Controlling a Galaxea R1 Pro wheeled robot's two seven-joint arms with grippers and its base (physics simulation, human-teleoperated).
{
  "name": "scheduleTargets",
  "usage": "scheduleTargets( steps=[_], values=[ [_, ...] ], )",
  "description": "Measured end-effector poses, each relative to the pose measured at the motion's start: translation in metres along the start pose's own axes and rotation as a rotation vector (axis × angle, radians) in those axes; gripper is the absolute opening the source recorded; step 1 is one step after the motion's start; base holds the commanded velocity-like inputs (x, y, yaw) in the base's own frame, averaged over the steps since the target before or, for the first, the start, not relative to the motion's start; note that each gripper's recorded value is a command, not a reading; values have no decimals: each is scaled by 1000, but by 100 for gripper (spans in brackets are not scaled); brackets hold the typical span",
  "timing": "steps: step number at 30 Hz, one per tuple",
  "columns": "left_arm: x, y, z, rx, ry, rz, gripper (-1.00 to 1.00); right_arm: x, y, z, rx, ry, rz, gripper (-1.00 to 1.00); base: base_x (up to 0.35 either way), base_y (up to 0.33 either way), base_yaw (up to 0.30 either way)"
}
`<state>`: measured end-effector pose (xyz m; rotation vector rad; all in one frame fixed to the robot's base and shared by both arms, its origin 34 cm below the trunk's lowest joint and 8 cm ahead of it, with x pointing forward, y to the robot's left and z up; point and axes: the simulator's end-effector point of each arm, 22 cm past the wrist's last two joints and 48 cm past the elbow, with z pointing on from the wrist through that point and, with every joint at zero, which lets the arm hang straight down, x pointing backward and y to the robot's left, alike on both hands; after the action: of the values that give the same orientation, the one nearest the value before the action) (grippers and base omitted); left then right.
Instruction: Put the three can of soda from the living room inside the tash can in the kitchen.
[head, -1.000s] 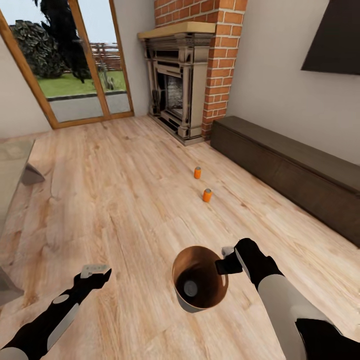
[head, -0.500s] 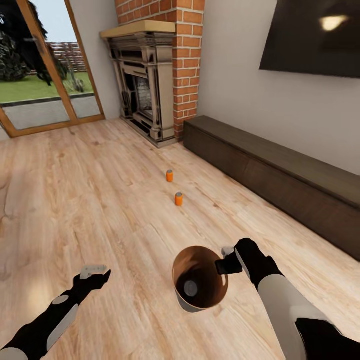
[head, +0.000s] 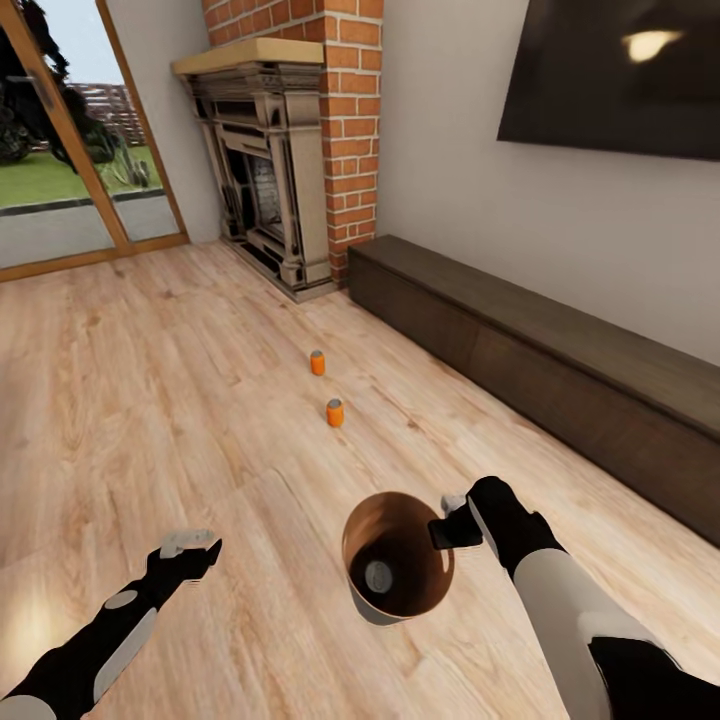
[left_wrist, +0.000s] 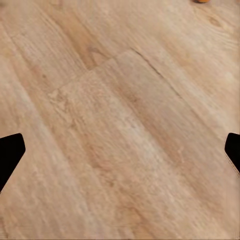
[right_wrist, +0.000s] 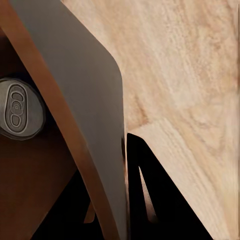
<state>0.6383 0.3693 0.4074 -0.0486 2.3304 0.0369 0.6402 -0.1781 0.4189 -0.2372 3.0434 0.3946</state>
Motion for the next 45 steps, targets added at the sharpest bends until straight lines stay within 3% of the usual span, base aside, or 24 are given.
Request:
scheduleTargets(
  steps=[7,29,45],
  values=[
    [0,0,0,0,0,0,100,0,6,1,-11,1,0,-100,323,-27,-33],
    [-3,0,0,2,-14,0,100,-1,6,2,-2,0,-8,-100,317,-92,-210],
    [-3,0,0,2,-14,0,100,-1,12,3,-18,0,-5,-100,313,134,-76]
  ],
)
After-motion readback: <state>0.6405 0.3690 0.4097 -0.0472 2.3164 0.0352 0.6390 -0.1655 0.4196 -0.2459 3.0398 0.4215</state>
